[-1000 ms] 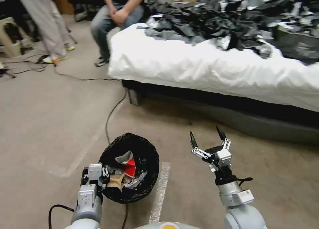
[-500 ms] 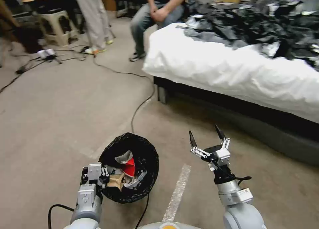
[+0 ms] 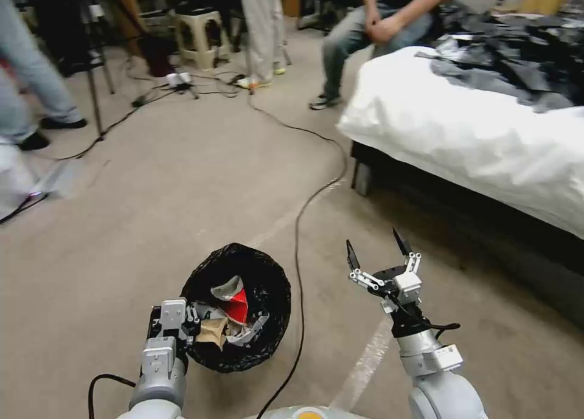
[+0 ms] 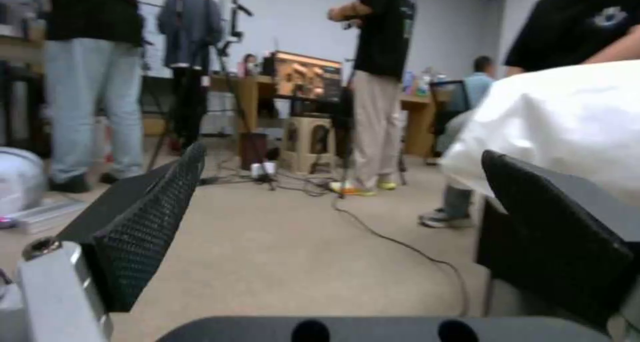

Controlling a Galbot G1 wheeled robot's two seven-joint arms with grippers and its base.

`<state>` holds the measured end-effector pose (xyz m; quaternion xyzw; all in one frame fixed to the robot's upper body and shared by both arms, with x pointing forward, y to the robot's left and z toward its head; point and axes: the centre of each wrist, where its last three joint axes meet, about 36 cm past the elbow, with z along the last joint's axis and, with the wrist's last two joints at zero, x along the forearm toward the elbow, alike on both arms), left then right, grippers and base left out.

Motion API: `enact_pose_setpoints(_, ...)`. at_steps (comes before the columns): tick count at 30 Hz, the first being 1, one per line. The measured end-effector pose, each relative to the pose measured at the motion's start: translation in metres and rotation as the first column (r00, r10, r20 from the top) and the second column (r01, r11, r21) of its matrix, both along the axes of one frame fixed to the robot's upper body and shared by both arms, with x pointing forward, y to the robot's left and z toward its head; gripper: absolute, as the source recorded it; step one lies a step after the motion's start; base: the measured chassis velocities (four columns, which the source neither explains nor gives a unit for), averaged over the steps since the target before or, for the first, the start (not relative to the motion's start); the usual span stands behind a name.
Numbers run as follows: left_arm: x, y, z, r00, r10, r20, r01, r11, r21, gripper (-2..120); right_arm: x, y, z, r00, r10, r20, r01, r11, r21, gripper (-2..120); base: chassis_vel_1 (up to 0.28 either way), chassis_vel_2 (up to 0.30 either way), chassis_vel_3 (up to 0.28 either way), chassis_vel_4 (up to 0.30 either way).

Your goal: Pick up the trash bin, then pick up the garbage from the floor and place it into the trash bin.

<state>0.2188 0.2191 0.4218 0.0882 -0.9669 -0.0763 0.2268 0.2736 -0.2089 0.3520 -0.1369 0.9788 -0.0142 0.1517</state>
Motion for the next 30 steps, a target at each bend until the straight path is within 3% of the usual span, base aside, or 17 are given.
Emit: enact_pose_setpoints(30, 0.0004, -0.0011, -0.0040, 1.000, -0.001, -0.004, 0.001, 1.000, -0.001, 1, -0.0032, 0.0047, -0.0011, 1.000, 0.024, -0.007, -0.024, 1.000, -0.008, 100, 0.123, 0.123, 0.127, 0.122)
